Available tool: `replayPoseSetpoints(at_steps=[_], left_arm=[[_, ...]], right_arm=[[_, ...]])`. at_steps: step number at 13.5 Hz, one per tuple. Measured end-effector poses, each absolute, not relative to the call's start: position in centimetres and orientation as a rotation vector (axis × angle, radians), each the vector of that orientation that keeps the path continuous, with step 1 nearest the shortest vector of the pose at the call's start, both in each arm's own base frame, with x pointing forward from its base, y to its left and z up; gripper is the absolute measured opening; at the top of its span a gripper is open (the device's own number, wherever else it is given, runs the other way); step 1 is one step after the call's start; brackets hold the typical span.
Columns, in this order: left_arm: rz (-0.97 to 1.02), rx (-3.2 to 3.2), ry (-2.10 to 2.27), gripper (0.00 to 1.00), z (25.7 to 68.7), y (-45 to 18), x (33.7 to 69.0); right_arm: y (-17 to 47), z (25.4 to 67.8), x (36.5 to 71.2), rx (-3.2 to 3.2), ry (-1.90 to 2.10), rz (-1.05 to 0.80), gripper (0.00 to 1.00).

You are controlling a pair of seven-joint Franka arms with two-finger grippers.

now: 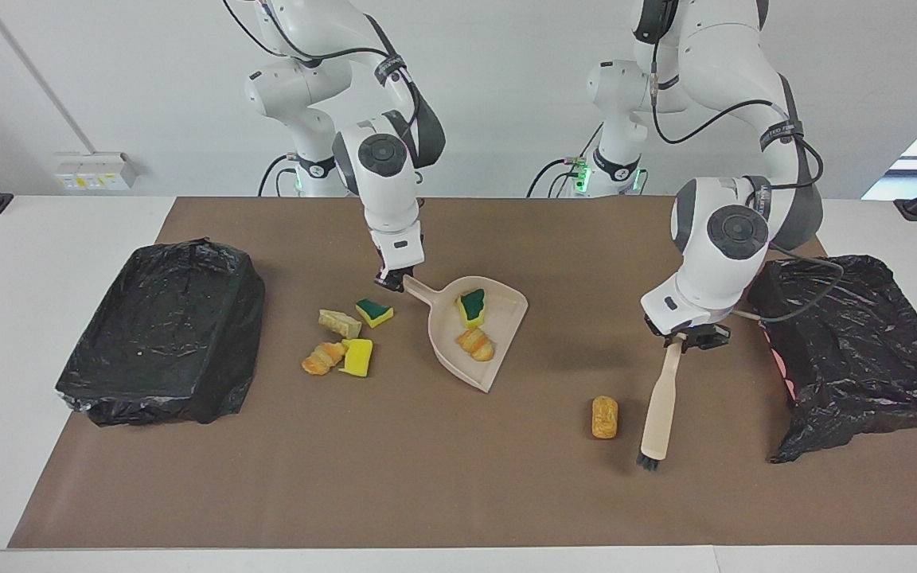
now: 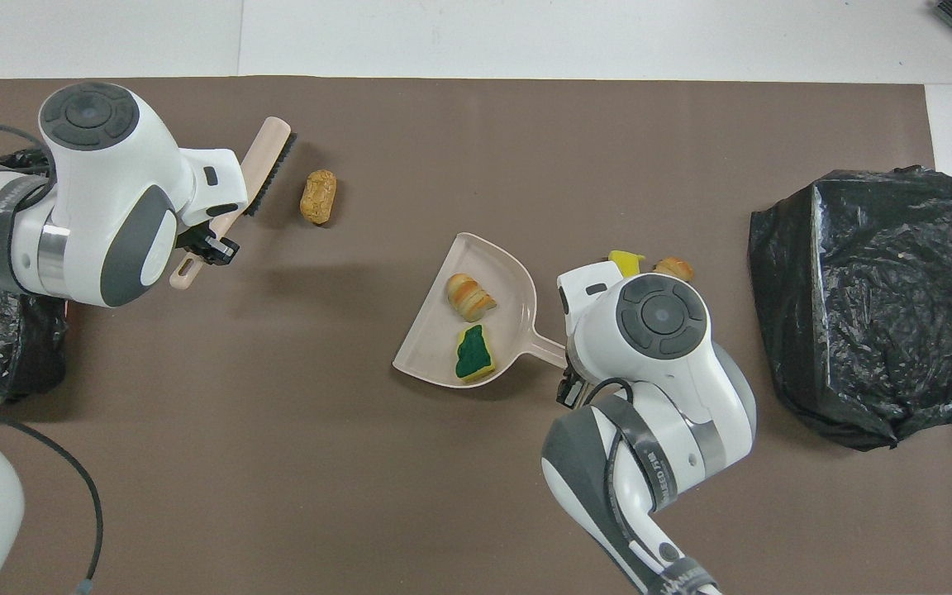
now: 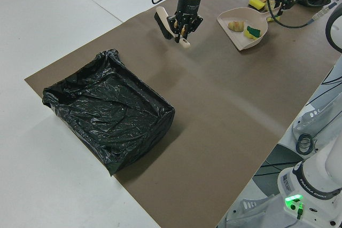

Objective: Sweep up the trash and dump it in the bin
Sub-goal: 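Sweep the tan chunks and sponge into the dustpan with the left gripper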

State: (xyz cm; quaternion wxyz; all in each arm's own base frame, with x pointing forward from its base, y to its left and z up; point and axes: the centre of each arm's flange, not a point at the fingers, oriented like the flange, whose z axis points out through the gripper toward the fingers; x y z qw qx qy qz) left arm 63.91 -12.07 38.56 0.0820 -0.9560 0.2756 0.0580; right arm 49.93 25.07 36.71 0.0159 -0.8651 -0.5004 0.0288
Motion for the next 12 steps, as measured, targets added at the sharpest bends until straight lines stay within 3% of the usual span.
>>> replayPoseSetpoints(at_steps=[6, 12], left_arm=[[0.297, -2.802, 0.998, 0.27, 35.9, -16.3, 60.1], [0.392, -2.834, 1.162, 0.27, 35.2, -23.6, 52.1]], right_arm=[[25.1, 36.7, 49.9, -2.695, -1.55, 0.09, 0.33], [25.1, 36.7, 49.9, -2.696, -1.547, 0.09, 0.33]])
